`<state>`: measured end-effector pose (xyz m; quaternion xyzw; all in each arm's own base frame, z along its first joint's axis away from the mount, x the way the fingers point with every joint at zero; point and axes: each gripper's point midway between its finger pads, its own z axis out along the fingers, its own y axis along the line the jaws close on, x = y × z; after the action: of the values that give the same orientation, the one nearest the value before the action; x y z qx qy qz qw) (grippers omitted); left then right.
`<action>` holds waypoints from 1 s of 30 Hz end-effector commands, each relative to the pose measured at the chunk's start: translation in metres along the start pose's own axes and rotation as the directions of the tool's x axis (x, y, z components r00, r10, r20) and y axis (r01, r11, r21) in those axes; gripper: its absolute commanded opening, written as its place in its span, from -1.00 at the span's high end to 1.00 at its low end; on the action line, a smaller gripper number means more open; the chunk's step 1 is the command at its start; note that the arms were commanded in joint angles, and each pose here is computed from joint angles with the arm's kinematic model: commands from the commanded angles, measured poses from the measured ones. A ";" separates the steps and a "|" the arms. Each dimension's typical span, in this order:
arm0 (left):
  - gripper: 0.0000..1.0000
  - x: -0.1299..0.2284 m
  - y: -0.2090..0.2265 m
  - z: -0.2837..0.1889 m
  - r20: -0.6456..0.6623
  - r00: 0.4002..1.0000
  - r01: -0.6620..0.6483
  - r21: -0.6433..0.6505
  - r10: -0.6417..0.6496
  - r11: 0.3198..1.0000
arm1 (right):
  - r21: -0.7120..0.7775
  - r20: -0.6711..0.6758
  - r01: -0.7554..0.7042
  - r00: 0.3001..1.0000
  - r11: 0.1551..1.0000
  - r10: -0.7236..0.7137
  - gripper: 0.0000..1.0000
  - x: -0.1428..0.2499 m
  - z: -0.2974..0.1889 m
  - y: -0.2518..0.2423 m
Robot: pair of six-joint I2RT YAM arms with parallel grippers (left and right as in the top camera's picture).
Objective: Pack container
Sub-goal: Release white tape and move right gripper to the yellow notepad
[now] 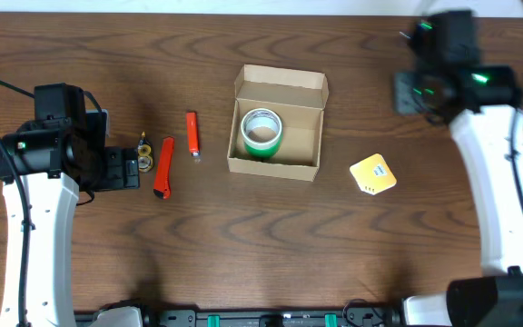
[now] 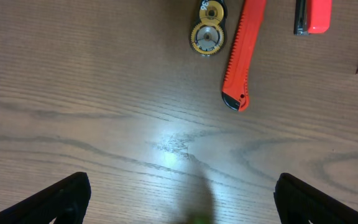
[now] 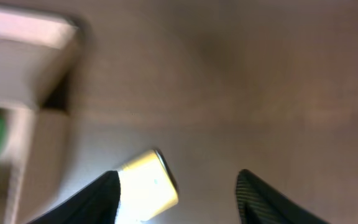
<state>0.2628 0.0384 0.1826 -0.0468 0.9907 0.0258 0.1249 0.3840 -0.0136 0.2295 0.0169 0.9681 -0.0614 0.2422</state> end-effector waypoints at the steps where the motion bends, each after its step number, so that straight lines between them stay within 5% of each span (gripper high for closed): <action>1: -0.90 -0.004 0.002 -0.003 0.009 1.000 0.018 -0.002 -0.018 1.000 | -0.073 -0.109 -0.081 0.991 0.994 0.073 -0.26 0.029 0.021 0.007; 14: -0.90 -0.004 0.002 -0.003 0.009 1.000 0.018 -0.002 -0.018 1.000 | -0.066 -0.406 -0.014 0.914 0.998 -0.014 -0.27 0.129 0.081 0.028; 30: -0.90 -0.004 0.002 -0.003 0.009 1.000 0.018 -0.002 -0.018 1.000 | -0.276 -0.474 0.286 0.790 0.918 -0.389 -0.35 0.158 0.129 0.046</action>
<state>0.2629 0.0385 0.1826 -0.0468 0.9907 0.0260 0.1251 0.3090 0.0103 0.0427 -0.1084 0.9932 -0.0176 -0.0376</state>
